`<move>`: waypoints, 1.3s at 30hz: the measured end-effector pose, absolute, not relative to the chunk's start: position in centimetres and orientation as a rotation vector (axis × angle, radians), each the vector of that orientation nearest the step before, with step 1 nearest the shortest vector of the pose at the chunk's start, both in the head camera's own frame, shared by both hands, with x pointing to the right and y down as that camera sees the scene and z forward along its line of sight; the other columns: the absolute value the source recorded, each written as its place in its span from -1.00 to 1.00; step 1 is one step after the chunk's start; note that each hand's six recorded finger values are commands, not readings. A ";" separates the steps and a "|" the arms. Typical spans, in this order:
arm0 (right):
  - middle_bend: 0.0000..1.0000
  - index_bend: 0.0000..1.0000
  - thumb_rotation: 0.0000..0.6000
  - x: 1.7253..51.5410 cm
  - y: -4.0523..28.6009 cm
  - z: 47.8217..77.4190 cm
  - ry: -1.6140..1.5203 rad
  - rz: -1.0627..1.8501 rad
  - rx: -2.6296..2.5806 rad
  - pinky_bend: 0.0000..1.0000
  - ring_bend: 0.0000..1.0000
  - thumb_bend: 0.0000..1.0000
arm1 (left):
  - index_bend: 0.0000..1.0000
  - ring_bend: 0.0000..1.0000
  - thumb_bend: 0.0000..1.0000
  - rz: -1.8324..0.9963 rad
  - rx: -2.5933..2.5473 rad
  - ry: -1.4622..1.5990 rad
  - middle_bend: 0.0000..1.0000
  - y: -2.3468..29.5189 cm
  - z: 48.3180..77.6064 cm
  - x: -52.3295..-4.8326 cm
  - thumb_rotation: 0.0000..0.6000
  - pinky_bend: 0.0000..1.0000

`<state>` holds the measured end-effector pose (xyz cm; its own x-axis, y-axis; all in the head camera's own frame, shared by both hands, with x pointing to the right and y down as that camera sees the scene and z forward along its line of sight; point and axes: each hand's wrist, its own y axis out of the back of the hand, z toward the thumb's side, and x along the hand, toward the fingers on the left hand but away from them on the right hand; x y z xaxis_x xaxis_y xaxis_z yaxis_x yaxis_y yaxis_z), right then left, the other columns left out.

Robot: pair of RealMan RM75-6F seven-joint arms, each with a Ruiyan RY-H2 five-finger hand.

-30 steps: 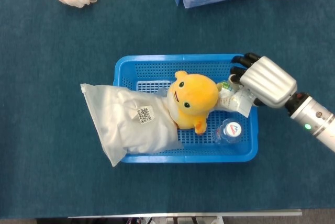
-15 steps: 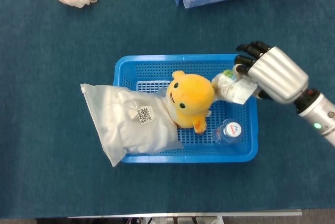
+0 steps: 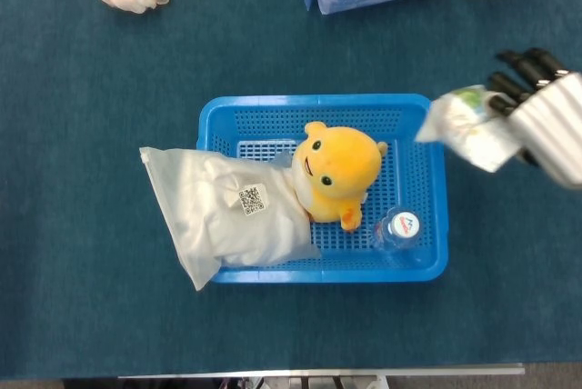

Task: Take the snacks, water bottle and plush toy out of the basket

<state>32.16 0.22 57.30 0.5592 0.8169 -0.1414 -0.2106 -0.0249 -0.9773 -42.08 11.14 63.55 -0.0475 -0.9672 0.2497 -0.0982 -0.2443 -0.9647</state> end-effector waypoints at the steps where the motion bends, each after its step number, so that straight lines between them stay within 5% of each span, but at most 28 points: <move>1: -0.01 0.76 1.00 32.8 0.5 57.0 -0.584 0.921 -1.343 -0.36 -0.48 0.10 | -0.18 -0.35 -0.50 -1.394 -1.435 1.193 -0.25 11.1 63.6 -42.1 1.00 0.04; 8: -0.04 0.69 1.00 37.2 2.9 56.6 -0.626 1.110 -1.303 -0.36 -0.48 0.07 | -0.18 -0.35 -0.50 -1.390 -1.441 1.181 -0.25 11.0 63.7 -41.6 1.00 0.04; 11: -0.11 0.28 1.00 39.1 3.7 56.9 -0.626 1.201 -1.289 -0.36 -0.48 -0.14 | -0.18 -0.35 -0.50 -1.392 -1.442 1.175 -0.25 10.9 63.8 -41.4 1.00 0.04; 16: -0.26 -0.43 1.00 41.4 4.3 56.6 -0.653 1.299 -1.262 -0.36 -0.60 -0.84 | -0.18 -0.34 -0.50 -1.392 -1.441 1.169 -0.25 10.8 63.7 -41.2 1.00 0.04; 20: -0.36 -0.69 1.00 41.7 4.4 56.1 -0.662 1.307 -1.255 -0.37 -0.65 -1.00 | -0.18 -0.34 -0.50 -1.394 -1.443 1.166 -0.25 10.7 63.8 -41.1 1.00 0.04; 31: -0.50 -0.75 1.00 39.9 3.8 54.9 -0.692 1.193 -1.295 -0.30 -0.66 -1.00 | -0.18 -0.34 -0.50 -1.399 -1.447 1.171 -0.25 10.8 63.9 -41.2 1.00 0.04; 39: -0.45 -0.60 1.00 34.0 3.0 56.0 -0.564 0.918 -1.410 -0.30 -0.66 -1.00 | -0.18 -0.35 -0.50 -1.402 -1.451 1.174 -0.25 10.7 64.1 -41.3 1.00 0.04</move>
